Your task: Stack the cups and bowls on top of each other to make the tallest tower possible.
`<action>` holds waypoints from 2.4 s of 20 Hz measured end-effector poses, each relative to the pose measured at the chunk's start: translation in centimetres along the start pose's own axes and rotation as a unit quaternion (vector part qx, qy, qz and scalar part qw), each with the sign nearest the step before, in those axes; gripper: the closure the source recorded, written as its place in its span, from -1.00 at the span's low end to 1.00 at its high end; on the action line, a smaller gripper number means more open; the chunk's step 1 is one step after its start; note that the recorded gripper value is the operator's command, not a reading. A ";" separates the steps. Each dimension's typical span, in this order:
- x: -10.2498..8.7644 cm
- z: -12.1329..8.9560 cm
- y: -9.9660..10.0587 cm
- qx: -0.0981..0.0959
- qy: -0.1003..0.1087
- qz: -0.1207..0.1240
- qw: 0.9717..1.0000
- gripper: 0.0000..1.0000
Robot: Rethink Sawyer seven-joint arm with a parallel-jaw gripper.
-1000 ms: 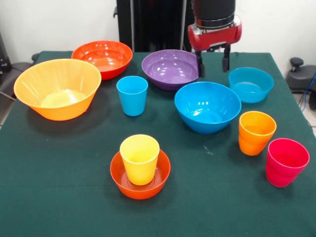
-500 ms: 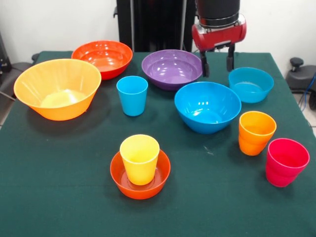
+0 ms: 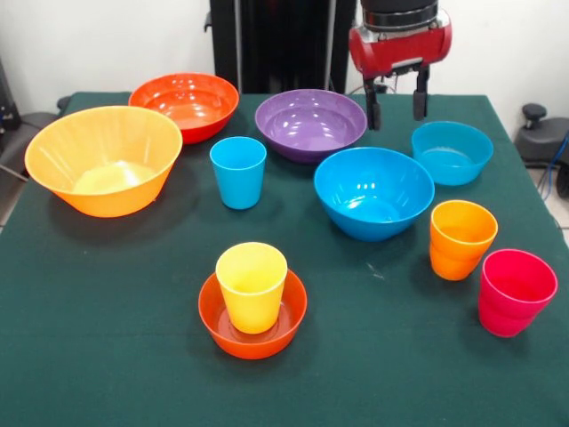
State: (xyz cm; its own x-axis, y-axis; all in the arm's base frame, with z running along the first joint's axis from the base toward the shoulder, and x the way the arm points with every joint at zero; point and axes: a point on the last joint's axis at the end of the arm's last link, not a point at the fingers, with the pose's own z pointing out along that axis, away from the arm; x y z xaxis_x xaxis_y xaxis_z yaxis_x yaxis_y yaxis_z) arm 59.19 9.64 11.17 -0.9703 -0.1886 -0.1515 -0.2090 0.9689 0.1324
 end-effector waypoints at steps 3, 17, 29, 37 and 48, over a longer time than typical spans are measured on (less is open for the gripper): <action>-0.4 -0.7 -0.1 0.003 -0.007 -0.002 1.000 -1.00; -0.8 -2.9 -2.5 0.022 -0.009 0.027 0.999 -1.00; 2.8 -3.9 -10.8 0.076 0.014 0.191 0.979 -1.00; 5.3 -2.2 -16.5 0.102 0.023 0.311 0.945 -1.00; 8.0 2.0 -21.6 0.126 0.009 0.355 0.926 -1.00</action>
State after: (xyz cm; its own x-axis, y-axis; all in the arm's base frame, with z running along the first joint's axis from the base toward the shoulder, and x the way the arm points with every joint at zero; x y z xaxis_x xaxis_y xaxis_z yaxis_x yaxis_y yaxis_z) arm 56.16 -12.43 5.15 -0.8543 0.5105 -0.0982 0.5160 0.8556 -0.0414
